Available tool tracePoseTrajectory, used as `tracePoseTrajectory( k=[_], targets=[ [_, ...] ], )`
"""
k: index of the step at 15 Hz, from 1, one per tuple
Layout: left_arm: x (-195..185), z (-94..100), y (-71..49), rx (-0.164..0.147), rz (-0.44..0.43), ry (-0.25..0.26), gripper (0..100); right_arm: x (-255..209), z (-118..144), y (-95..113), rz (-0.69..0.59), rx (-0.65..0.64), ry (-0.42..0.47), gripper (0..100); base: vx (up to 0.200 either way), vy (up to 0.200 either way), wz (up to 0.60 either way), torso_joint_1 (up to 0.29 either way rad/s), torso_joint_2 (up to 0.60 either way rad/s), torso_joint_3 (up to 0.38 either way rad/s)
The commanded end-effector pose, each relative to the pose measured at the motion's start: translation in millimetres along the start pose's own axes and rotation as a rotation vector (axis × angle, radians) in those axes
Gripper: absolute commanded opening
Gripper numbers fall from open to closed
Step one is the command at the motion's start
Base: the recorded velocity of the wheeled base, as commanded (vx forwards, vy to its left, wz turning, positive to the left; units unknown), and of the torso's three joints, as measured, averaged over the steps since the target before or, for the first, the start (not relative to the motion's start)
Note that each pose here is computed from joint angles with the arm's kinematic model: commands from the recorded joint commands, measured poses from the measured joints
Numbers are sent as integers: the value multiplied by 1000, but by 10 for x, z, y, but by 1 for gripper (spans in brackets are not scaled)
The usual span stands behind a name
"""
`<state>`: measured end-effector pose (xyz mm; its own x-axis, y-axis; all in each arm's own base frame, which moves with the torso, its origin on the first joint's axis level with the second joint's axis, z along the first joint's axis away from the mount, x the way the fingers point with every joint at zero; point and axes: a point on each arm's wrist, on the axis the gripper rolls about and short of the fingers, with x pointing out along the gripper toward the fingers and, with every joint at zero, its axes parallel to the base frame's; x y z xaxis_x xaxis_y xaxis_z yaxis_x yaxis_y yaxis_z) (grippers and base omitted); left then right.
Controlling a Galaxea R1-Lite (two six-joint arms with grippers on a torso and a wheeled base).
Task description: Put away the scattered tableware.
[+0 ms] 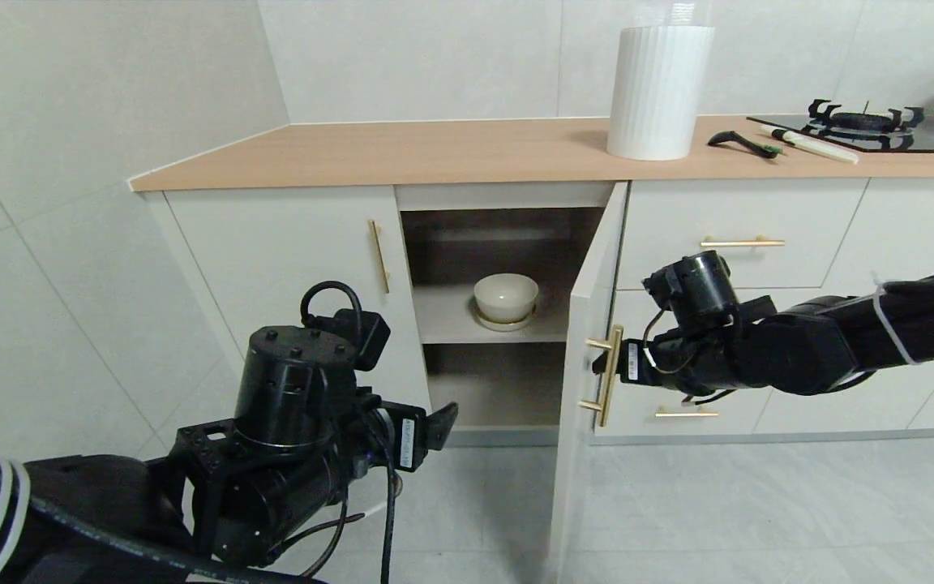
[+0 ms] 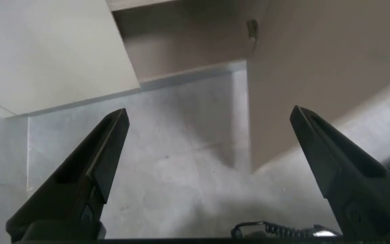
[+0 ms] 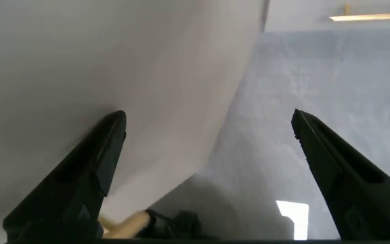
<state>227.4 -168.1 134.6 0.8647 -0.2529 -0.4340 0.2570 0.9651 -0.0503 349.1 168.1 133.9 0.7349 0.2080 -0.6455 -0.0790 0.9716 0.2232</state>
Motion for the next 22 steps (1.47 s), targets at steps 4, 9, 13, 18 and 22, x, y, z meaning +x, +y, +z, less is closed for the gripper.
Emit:
tracePoseTrajectory(
  k=[4, 9, 13, 18, 22],
  targets=[
    [-11, 22, 12, 13, 47, -20, 100, 490, -102, 131, -1, -15, 39, 100, 0, 0, 0, 0, 0, 0],
    [-22, 27, 20, 30, 70, -26, 100, 587, -64, 157, 2, 14, -42, 100, 0, 0, 0, 0, 0, 0],
    [-126, 104, 40, 29, 63, -59, 100, 699, -28, 189, 32, 65, -142, 100, 150, 0, 0, -2, 1, 2],
    [-186, 152, 51, 26, 58, -83, 100, 841, -10, 238, 51, 117, -227, 100, 200, 0, 0, 2, 0, 0],
    [-294, 227, 72, 24, 51, -120, 100, 927, 71, 320, 77, 214, -265, 100, 0, 0, 0, 0, 0, 0]
  ],
)
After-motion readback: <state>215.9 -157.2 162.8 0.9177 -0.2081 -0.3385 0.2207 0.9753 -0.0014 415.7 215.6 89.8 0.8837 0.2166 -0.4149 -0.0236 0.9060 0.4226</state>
